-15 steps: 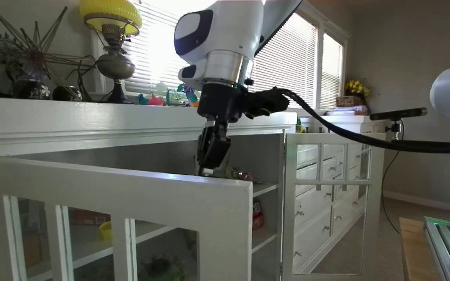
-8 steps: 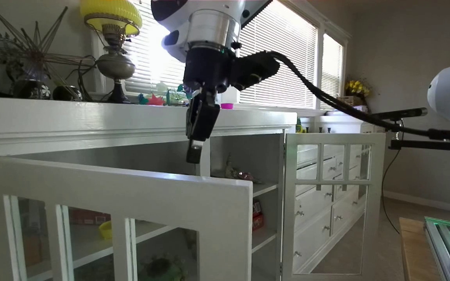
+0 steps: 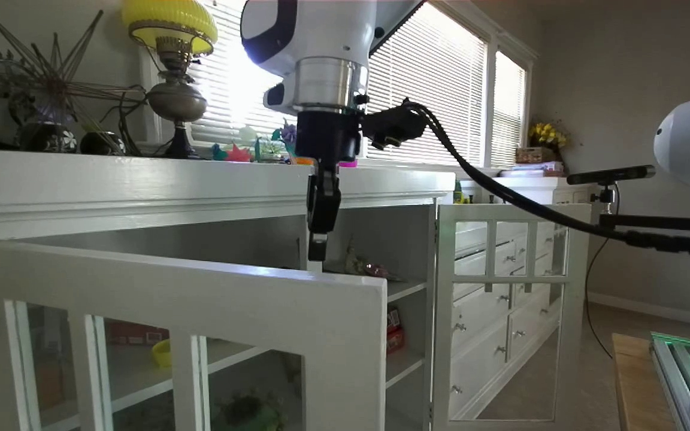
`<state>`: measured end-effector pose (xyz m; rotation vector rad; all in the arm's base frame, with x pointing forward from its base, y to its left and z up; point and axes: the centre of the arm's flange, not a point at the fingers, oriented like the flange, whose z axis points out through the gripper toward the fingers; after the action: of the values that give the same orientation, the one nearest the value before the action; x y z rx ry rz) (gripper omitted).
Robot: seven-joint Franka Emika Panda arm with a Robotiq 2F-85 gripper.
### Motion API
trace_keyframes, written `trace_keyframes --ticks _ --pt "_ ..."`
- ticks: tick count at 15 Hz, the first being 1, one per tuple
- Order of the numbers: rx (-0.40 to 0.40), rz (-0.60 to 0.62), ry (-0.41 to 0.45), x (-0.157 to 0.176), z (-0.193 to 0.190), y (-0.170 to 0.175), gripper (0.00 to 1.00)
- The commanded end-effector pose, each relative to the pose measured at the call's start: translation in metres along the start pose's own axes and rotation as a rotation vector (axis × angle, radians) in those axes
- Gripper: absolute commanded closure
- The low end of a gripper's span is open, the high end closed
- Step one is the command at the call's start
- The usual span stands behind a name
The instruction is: Open the left cupboard door
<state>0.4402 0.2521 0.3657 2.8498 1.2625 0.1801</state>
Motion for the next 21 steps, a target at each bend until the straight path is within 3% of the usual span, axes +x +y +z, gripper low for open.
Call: trace_keyframes --ticks 1,6,21 --pt "0.056 0.019 -0.109 0.044 -0.053 0.0 1.0" --pt "0.141 -0.062 -0.105 0.04 -0.029 -0.022 1.0" --pt "0.242 -0.156 -0.138 0.048 0.006 -0.064 1.0"
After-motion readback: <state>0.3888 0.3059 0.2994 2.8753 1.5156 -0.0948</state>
